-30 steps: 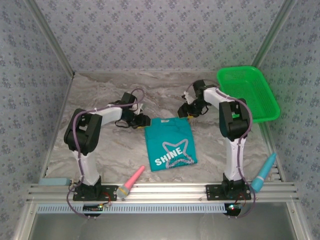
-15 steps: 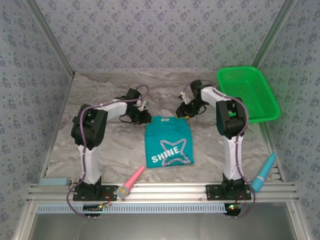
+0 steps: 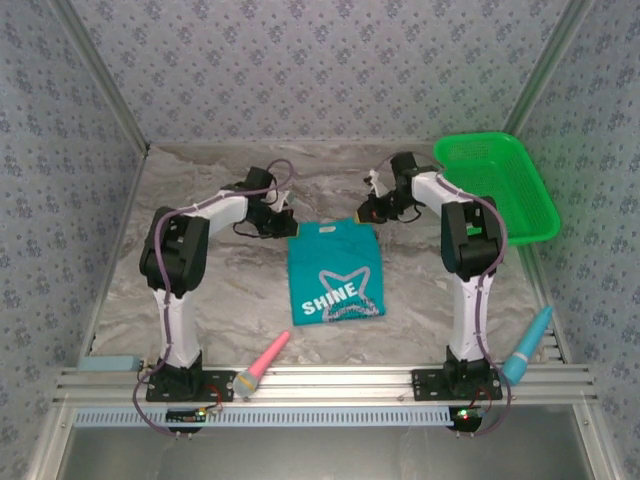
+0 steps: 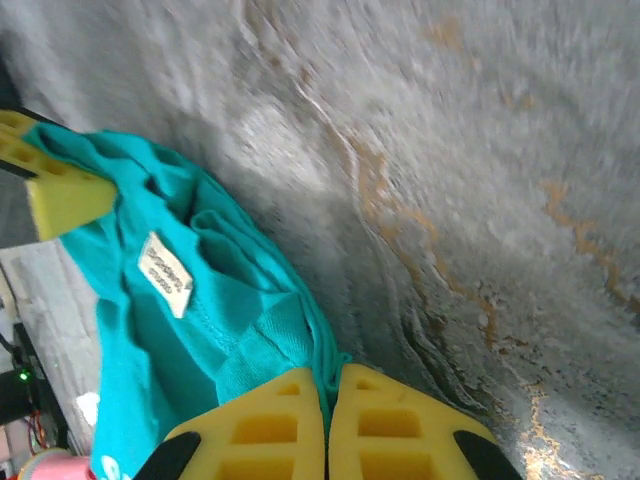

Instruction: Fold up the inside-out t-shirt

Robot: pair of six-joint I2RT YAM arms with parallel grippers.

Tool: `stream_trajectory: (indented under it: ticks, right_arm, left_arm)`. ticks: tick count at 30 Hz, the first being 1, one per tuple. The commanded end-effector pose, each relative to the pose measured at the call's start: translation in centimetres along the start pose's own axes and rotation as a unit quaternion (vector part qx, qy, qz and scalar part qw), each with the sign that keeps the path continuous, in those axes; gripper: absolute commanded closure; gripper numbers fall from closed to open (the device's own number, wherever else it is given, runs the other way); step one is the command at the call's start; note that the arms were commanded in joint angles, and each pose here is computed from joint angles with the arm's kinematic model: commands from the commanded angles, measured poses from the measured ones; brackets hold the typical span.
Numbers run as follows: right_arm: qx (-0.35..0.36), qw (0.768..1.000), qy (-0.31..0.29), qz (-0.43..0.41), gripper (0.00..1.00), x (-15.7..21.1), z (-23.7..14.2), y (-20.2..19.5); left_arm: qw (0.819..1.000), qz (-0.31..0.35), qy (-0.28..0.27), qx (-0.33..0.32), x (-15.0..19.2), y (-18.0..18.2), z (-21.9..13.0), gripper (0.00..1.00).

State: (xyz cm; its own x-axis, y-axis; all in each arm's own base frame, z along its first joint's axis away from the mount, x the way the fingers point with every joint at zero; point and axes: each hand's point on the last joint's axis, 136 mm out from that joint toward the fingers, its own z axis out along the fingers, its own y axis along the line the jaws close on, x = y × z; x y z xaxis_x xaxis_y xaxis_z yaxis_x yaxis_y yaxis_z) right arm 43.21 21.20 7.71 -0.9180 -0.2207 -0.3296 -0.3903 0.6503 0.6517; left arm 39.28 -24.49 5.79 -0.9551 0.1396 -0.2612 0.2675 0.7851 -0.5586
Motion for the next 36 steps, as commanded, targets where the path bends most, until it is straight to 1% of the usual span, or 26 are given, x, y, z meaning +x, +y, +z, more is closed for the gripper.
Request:
stream_trajectory:
  ticks: [1,4,6,8,9,11,12,13,15,16,18,19,20,21,23,24,25,26,27,28,29,30,31,32,33,36]
  right_arm:
    - [-0.018,0.993,-0.094,-0.074,1.00,-5.0,-4.8,4.6]
    - [-0.008,0.980,-0.161,-0.121,1.00,-9.0,-9.0,7.0]
    - [0.003,0.966,-0.200,-0.166,1.00,-11.2,-11.9,9.4]
    - [0.015,0.946,-0.242,-0.217,1.00,-13.0,-15.3,12.5]
    - [0.018,0.934,-0.258,-0.245,1.00,-13.3,-16.5,14.0]
    - [0.044,0.913,-0.278,-0.296,1.00,-13.0,-18.0,15.8]
    - [0.058,0.904,-0.274,-0.321,1.00,-12.2,-17.9,16.0]
    - [0.083,0.895,-0.272,-0.343,1.00,-11.4,-17.6,15.9]
    - [0.116,0.881,-0.256,-0.380,1.00,-8.9,-15.6,14.3]
    - [0.123,0.878,-0.248,-0.390,1.00,-7.6,-14.4,13.4]
    - [0.144,0.871,-0.218,-0.417,0.99,-4.0,-11.2,10.7]
    - [0.152,0.868,-0.194,-0.432,0.92,-2.0,-9.6,9.5]
    - [0.159,0.866,-0.154,-0.448,0.82,0.8,-7.6,8.0]
    - [0.170,0.866,-0.120,-0.455,0.72,3.1,-6.5,6.6]
    - [0.200,0.883,-0.074,-0.419,0.59,6.0,-5.8,3.9]
    - [0.211,0.892,-0.059,-0.397,0.57,7.2,-6.0,3.0]
    - [0.220,0.896,-0.052,-0.381,0.55,7.9,-6.3,2.4]
    - [0.233,0.897,-0.049,-0.374,0.53,8.3,-6.7,2.0]
    - [0.244,0.893,-0.051,-0.376,0.52,8.4,-7.1,1.9]
    - [0.247,0.888,-0.051,-0.385,0.50,8.5,-7.4,2.2]
    - [0.245,0.879,-0.043,-0.408,0.49,8.7,-7.6,2.7]
    - [0.238,0.868,-0.031,-0.435,0.49,8.9,-7.8,3.4]
    - [0.228,0.857,-0.017,-0.461,0.44,9.4,-7.9,4.0]
    - [0.221,0.842,-0.004,-0.492,0.40,9.7,-7.9,4.6]
    - [0.208,0.823,0.012,-0.529,0.40,10.2,-7.6,5.2]
    - [0.140,0.763,0.068,-0.628,0.39,12.9,-5.9,7.0]
  left_arm:
    - [0.991,0.102,-0.079,0.048,-4.2,-5.4,-6.1,1.00]
    - [0.975,0.162,-0.136,0.065,-7.5,-8.2,-10.5,1.00]
    - [0.956,0.224,-0.178,0.068,-9.5,-10.7,-13.7,1.00]
    - [0.924,0.300,-0.224,0.080,-10.8,-13.8,-17.1,1.00]
    - [0.905,0.336,-0.247,0.085,-11.1,-15.3,-18.7,1.00]
    - [0.871,0.398,-0.278,0.082,-10.5,-17.2,-20.6,1.00]
    - [0.851,0.433,-0.287,0.075,-9.7,-17.7,-20.9,1.00]
    - [0.836,0.461,-0.290,0.063,-8.8,-17.8,-20.6,1.00]
    - [0.812,0.510,-0.282,0.032,-6.1,-17.0,-18.3,1.00]
    - [0.805,0.528,-0.270,0.026,-4.6,-16.4,-16.8,1.00]
    - [0.798,0.549,-0.246,0.022,-1.2,-14.8,-13.1,1.00]
    - [0.798,0.552,-0.240,0.021,0.1,-14.2,-11.8,1.00]
    - [0.800,0.556,-0.224,0.023,2.1,-13.1,-9.7,1.00]
    - [0.799,0.563,-0.210,0.017,4.0,-12.1,-7.8,1.00]
    - [0.798,0.573,-0.189,0.003,7.1,-10.2,-4.6,0.97]
    - [0.801,0.571,-0.178,-0.009,8.3,-9.3,-3.4,0.93]
    - [0.810,0.561,-0.171,-0.021,9.1,-8.6,-2.7,0.88]
    - [0.825,0.539,-0.167,-0.030,9.6,-7.9,-2.3,0.82]
    - [0.836,0.523,-0.166,-0.029,10.0,-7.5,-2.2,0.74]
    - [0.842,0.512,-0.168,-0.025,10.6,-7.5,-2.2,0.66]
    - [0.841,0.512,-0.173,-0.024,11.1,-7.7,-2.4,0.61]
    - [0.837,0.519,-0.172,-0.025,11.8,-7.9,-2.8,0.60]
    - [0.834,0.525,-0.170,-0.030,12.2,-8.0,-3.2,0.58]
    - [0.832,0.526,-0.173,-0.038,12.3,-8.0,-3.8,0.45]
    - [0.830,0.528,-0.176,-0.037,12.4,-8.2,-4.3,0.39]
    - [0.817,0.553,-0.163,-0.018,14.1,-9.2,-5.1,0.38]
